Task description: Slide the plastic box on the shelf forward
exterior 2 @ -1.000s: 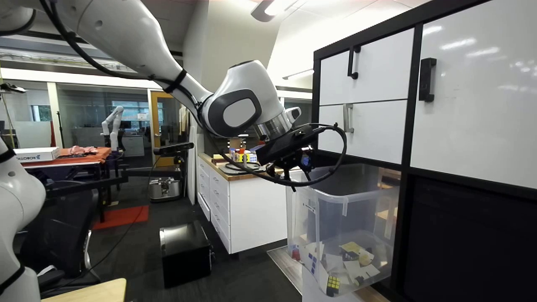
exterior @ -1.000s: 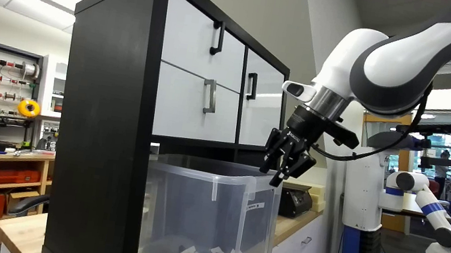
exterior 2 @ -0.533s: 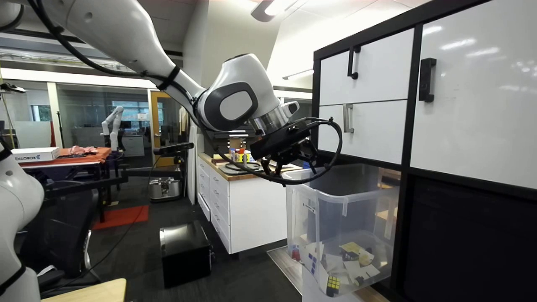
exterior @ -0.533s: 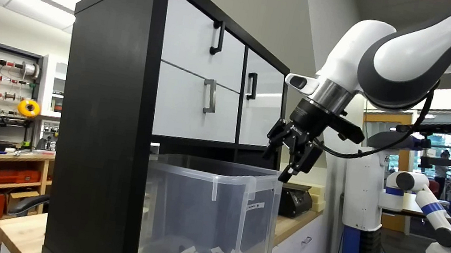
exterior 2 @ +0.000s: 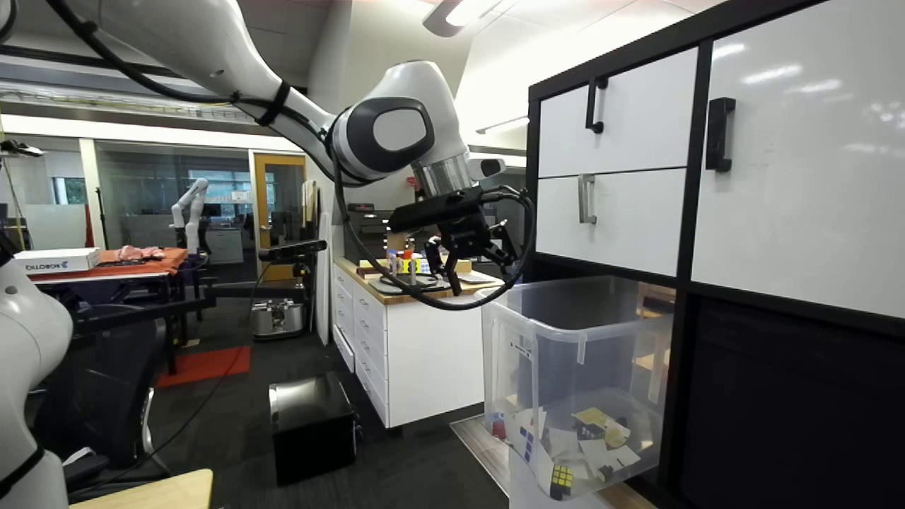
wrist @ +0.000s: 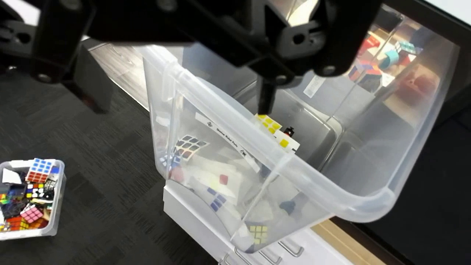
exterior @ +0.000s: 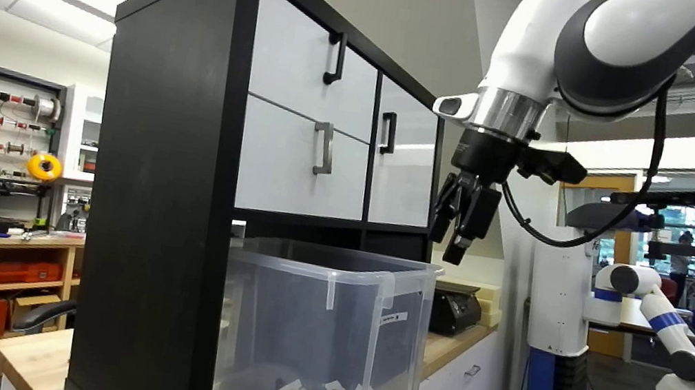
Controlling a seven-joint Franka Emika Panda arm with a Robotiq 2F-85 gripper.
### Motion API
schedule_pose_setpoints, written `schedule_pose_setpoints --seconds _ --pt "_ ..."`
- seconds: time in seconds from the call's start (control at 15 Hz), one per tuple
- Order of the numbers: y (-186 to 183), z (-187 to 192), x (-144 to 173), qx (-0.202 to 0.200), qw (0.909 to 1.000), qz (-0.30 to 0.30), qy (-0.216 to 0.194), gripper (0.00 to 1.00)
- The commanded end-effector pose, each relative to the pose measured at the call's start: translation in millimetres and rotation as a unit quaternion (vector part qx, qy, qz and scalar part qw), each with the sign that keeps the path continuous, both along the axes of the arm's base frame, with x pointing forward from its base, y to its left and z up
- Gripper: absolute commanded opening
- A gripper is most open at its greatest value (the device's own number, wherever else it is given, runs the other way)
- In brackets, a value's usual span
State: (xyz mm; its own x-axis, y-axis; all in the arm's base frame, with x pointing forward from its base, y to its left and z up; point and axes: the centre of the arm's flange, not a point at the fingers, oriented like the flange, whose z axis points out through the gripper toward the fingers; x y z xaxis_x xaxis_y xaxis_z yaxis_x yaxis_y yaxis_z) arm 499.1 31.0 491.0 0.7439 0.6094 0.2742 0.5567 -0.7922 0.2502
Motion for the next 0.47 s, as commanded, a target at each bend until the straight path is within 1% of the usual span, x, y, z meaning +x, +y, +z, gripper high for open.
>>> schedule_pose_setpoints --seconds 0.0,0.2,0.27,0.4 --pt "10.8 23.3 3.4 0.021 0.9976 -0.062 0.02 1.0" --pt "12.4 29.8 5.7 0.03 0.9943 -0.1 0.023 1.0" --pt "7.6 20.1 2.9 0.026 0.997 -0.071 0.015 1.0" --pt "7.8 23.0 3.6 0.031 0.9959 -0.084 0.015 1.0"
